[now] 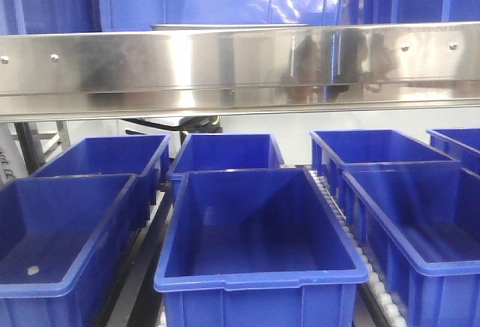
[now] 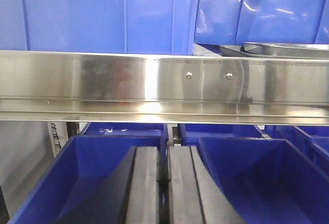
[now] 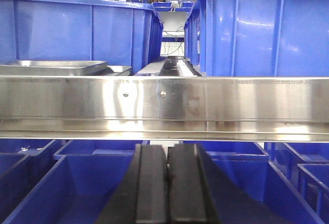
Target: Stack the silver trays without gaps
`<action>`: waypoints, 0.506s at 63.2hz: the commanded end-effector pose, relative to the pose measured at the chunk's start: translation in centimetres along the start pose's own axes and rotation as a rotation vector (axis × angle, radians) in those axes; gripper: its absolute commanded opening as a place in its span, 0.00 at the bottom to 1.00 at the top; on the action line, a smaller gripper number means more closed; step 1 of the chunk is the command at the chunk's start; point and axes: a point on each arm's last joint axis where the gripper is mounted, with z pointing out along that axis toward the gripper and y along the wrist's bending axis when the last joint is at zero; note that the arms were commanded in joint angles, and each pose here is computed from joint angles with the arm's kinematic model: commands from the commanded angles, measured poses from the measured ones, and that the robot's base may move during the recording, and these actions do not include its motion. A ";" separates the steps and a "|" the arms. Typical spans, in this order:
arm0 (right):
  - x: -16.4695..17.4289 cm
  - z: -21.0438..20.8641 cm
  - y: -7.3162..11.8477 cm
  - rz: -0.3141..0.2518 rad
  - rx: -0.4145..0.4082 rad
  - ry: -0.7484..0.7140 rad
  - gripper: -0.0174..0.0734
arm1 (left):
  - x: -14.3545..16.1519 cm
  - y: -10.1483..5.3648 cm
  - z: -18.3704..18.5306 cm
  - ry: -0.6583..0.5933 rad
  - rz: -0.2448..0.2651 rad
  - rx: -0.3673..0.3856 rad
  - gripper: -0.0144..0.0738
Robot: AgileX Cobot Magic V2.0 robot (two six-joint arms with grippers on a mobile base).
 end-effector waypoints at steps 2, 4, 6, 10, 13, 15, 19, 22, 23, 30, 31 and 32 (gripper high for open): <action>-0.2 0.0 0.0 -0.001 -0.002 -0.027 0.10 | -0.2 0.0 -0.1 -0.017 -0.005 0.001 0.16; -0.2 0.0 0.0 -0.001 -0.002 -0.027 0.10 | -0.2 0.0 -0.1 -0.017 -0.005 0.001 0.16; -0.2 0.0 0.0 -0.001 -0.002 -0.027 0.10 | -0.2 0.0 -0.1 -0.017 -0.005 0.001 0.16; -0.2 0.0 0.0 -0.001 -0.002 -0.027 0.10 | -0.2 0.0 -0.1 -0.017 -0.009 0.002 0.16; -0.2 0.0 0.0 -0.001 -0.002 -0.027 0.10 | -0.2 0.0 -0.1 -0.017 -0.009 0.002 0.16; -0.2 0.0 0.0 -0.001 -0.002 -0.027 0.10 | -0.2 0.0 -0.1 -0.017 -0.009 0.002 0.16; -0.2 0.0 0.0 -0.001 -0.002 -0.027 0.10 | -0.2 0.0 -0.1 -0.017 -0.009 0.002 0.16; -0.2 0.0 0.0 -0.001 -0.002 -0.027 0.10 | -0.2 0.0 -0.1 -0.017 -0.009 0.002 0.16; -0.2 0.0 0.0 -0.001 -0.002 -0.027 0.10 | -0.2 0.0 -0.1 -0.017 -0.009 0.002 0.16; -0.2 0.0 0.0 -0.001 -0.002 -0.027 0.10 | -0.2 0.0 -0.1 -0.017 -0.009 0.002 0.16; -0.2 0.0 0.0 -0.001 -0.002 -0.027 0.10 | -0.2 0.0 -0.1 -0.017 -0.009 0.002 0.16; -0.2 0.0 0.0 -0.001 -0.002 -0.027 0.10 | -0.2 0.0 -0.1 -0.017 -0.009 0.002 0.16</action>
